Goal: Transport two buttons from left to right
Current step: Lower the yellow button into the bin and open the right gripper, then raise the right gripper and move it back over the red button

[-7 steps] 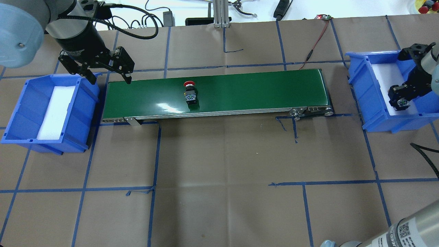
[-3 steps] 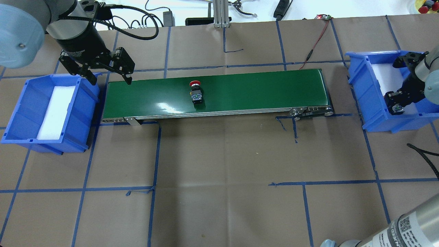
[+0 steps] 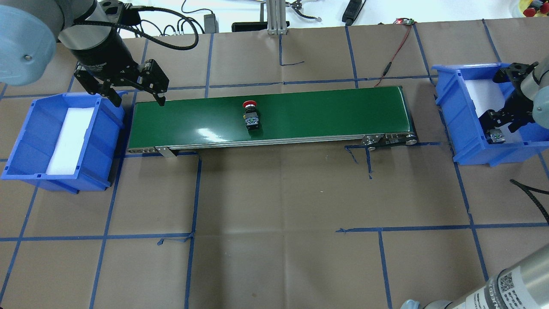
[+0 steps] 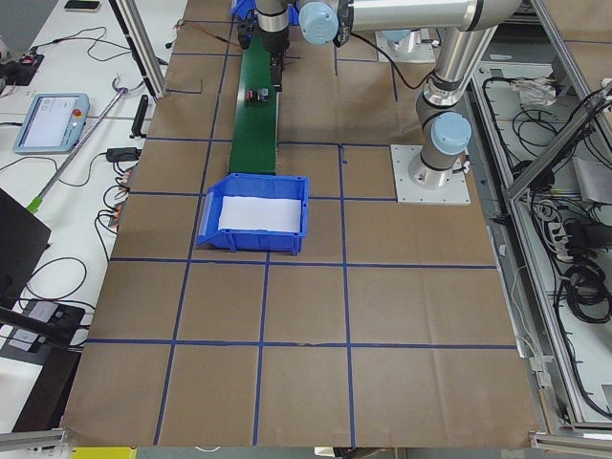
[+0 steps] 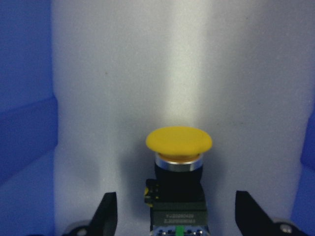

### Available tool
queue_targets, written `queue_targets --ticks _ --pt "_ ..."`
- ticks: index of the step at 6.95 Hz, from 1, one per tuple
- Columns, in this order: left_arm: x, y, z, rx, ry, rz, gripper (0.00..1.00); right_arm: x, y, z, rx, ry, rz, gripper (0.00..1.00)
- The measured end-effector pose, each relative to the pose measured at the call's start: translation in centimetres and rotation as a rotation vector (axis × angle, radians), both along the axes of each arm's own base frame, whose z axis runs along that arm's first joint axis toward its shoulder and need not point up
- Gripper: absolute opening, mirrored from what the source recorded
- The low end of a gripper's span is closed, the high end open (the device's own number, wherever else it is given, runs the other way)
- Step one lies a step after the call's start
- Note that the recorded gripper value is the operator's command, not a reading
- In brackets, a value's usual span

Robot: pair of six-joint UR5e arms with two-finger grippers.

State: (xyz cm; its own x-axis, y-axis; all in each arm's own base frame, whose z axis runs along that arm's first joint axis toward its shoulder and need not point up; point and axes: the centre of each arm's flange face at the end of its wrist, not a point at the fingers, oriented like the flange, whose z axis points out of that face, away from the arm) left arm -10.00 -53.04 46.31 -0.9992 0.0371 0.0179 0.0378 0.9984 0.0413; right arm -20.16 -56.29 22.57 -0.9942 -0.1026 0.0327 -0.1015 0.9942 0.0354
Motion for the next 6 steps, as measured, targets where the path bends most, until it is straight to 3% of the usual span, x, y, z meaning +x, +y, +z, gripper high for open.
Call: queue_targets --ticks 2,4,6 --pt "0.0 0.0 0.0 0.000 0.000 0.000 1.00 -0.1 -0.2 2.8 -0.040 0.029 -0.003 0.99" --pt "0.0 0.1 0.0 -0.001 -0.001 0.000 1.00 0.2 -0.7 10.1 -0.133 0.082 -0.048 1.00" --pt "0.0 0.1 0.0 0.000 -0.003 0.000 1.00 2.2 -0.8 18.3 -0.183 0.095 -0.115 1.00"
